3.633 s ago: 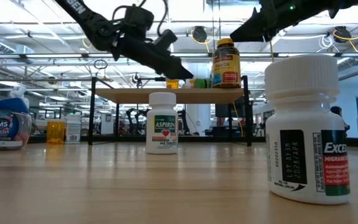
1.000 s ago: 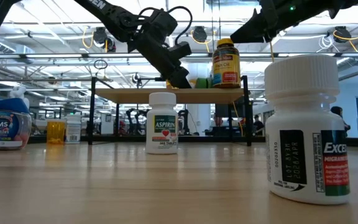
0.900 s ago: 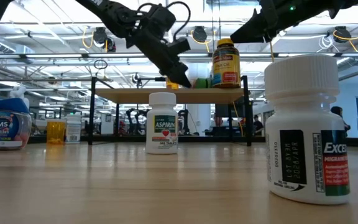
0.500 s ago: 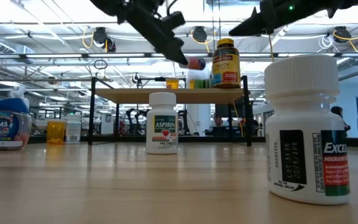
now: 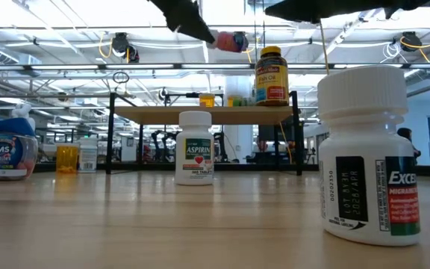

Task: Pick and place medicine bottles onto shelf by color
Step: Adjust the pill bottles on the shelf

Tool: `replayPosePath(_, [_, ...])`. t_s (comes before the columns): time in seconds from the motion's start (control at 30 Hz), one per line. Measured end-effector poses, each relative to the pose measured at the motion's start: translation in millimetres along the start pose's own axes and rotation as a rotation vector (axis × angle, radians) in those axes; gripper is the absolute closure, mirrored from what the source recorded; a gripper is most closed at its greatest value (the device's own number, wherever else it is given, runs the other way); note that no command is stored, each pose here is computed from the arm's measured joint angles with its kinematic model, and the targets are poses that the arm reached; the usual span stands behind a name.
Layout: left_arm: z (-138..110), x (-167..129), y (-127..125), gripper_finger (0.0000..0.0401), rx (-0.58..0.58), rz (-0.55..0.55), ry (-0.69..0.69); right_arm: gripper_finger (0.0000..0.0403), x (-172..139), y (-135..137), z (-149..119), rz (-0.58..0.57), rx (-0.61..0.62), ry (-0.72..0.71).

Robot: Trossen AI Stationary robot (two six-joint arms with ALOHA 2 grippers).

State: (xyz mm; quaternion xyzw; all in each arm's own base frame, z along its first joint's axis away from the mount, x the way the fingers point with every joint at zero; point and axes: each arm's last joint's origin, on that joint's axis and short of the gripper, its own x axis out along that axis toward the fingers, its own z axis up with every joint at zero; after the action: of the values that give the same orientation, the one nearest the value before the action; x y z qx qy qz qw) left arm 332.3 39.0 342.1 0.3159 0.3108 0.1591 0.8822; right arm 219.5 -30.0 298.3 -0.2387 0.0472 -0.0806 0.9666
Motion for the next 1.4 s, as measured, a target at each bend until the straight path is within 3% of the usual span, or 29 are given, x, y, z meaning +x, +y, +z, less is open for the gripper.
replayPosePath(0.27, [5, -7, -36, 0.0221, 0.081, -0.156, 0.032, 0.0119, 34, 13, 2, 0.026, 0.109, 0.185])
replayPosePath(0.63, [8, -13, -43, 0.022, 0.065, -0.188, 0.03, 0.0124, 85, 26, -9, 0.122, 0.08, 0.382])
replayPosePath(1.23, [2, -10, -41, 0.0219, 0.025, -0.257, 0.046, 0.025, 96, 32, -16, 0.144, 0.09, 0.374])
replayPosePath(1.4, [4, -11, -41, 0.0218, -0.006, -0.249, 0.037, 0.0252, 96, 34, -17, 0.201, 0.127, 0.318])
